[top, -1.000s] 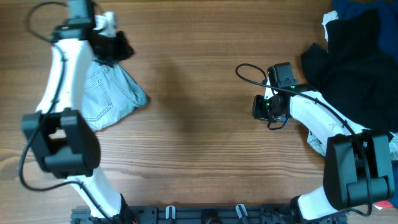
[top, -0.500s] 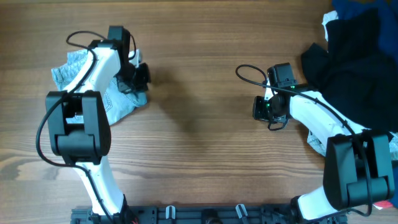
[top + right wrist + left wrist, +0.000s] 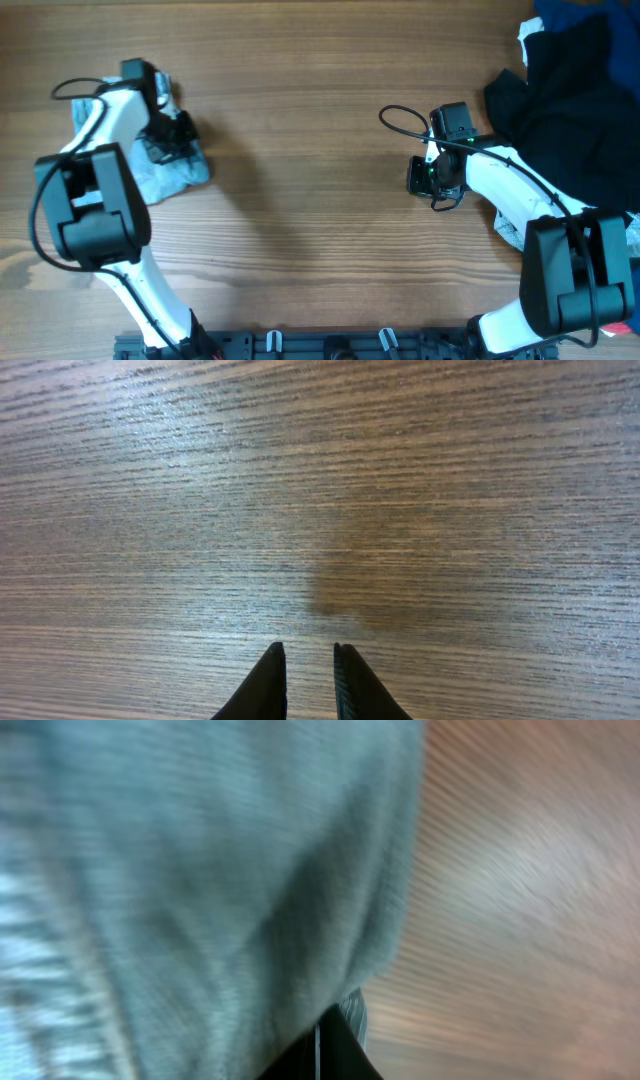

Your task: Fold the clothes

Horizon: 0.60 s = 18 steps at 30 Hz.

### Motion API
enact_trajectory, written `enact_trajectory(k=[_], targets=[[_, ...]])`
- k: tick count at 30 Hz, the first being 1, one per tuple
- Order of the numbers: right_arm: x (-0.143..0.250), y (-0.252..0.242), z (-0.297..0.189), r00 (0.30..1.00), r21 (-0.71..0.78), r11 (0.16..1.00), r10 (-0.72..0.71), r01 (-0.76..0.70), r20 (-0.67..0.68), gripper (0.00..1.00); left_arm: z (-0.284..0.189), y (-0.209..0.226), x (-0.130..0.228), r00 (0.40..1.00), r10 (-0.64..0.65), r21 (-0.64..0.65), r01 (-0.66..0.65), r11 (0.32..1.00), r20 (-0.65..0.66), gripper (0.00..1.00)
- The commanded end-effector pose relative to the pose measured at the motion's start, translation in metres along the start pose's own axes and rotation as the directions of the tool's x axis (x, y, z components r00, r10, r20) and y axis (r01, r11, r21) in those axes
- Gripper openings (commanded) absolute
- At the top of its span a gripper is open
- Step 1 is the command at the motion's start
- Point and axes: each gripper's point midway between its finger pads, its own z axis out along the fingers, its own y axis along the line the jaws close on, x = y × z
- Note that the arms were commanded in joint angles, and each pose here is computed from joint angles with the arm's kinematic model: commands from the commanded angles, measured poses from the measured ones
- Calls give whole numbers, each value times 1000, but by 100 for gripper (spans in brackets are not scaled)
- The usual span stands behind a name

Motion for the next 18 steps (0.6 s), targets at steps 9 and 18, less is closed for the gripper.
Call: enact_trajectory(k=[9, 18], targets=[[6, 1, 5, 999, -8, 1000, -15, 15, -31, 17, -8, 57, -29, 990, -106, -44, 110, 993, 93, 4], [9, 0, 5, 999, -5, 1000, -13, 13, -40, 17, -13, 72, -33, 988, -85, -136, 102, 985, 127, 4]])
